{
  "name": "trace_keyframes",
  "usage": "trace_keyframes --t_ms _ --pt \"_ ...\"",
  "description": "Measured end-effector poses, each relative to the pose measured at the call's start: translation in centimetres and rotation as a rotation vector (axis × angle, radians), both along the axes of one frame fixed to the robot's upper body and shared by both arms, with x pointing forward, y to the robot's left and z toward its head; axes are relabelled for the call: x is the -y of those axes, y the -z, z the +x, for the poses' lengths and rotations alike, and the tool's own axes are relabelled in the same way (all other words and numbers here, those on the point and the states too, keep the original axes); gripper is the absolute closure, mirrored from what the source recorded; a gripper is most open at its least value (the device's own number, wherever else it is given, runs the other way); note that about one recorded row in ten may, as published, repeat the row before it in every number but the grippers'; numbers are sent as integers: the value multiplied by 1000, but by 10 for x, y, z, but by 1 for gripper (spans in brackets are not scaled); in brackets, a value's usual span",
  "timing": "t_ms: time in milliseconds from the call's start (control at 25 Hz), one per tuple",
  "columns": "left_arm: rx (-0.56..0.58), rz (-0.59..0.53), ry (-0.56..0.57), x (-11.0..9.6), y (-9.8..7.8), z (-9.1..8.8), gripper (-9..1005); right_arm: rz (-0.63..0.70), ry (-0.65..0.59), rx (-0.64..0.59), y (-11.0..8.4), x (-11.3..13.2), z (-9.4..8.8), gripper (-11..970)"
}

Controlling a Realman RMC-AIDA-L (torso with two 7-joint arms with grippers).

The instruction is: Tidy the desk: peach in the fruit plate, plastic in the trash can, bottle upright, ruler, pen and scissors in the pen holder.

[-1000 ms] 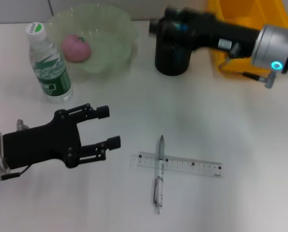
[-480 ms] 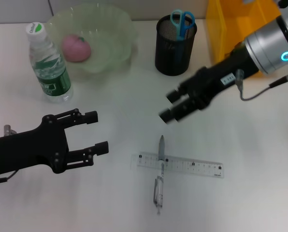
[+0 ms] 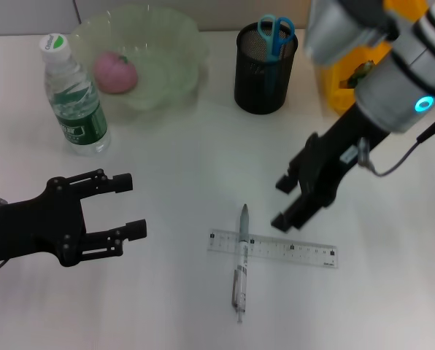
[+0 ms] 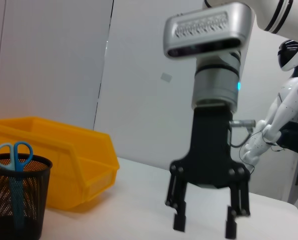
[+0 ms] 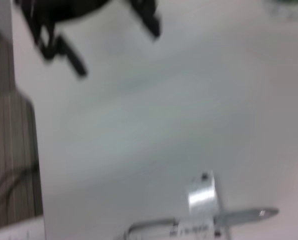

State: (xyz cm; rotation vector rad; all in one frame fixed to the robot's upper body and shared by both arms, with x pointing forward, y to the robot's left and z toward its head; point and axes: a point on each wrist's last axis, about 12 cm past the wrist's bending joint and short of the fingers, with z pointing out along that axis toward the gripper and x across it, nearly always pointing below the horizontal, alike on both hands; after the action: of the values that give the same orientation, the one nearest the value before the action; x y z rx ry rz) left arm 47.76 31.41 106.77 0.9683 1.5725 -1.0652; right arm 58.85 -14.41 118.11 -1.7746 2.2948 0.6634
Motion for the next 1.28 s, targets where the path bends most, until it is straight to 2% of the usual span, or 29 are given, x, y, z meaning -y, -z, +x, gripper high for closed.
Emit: trace_keyframes --t_ms 320,560,960,1280 --pt "0 -1 -1 0 -1 1 222 -124 -123 16 15 -18 -12 251" --pt "1 -7 -1 2 0 1 222 -185 -223 76 29 -32 -18 252" --pt "0 -10 -4 5 1 1 222 -193 -283 150 37 -47 -21 255" --pt "3 -12 -2 6 1 3 222 -172 -304 158 39 -54 -25 260"
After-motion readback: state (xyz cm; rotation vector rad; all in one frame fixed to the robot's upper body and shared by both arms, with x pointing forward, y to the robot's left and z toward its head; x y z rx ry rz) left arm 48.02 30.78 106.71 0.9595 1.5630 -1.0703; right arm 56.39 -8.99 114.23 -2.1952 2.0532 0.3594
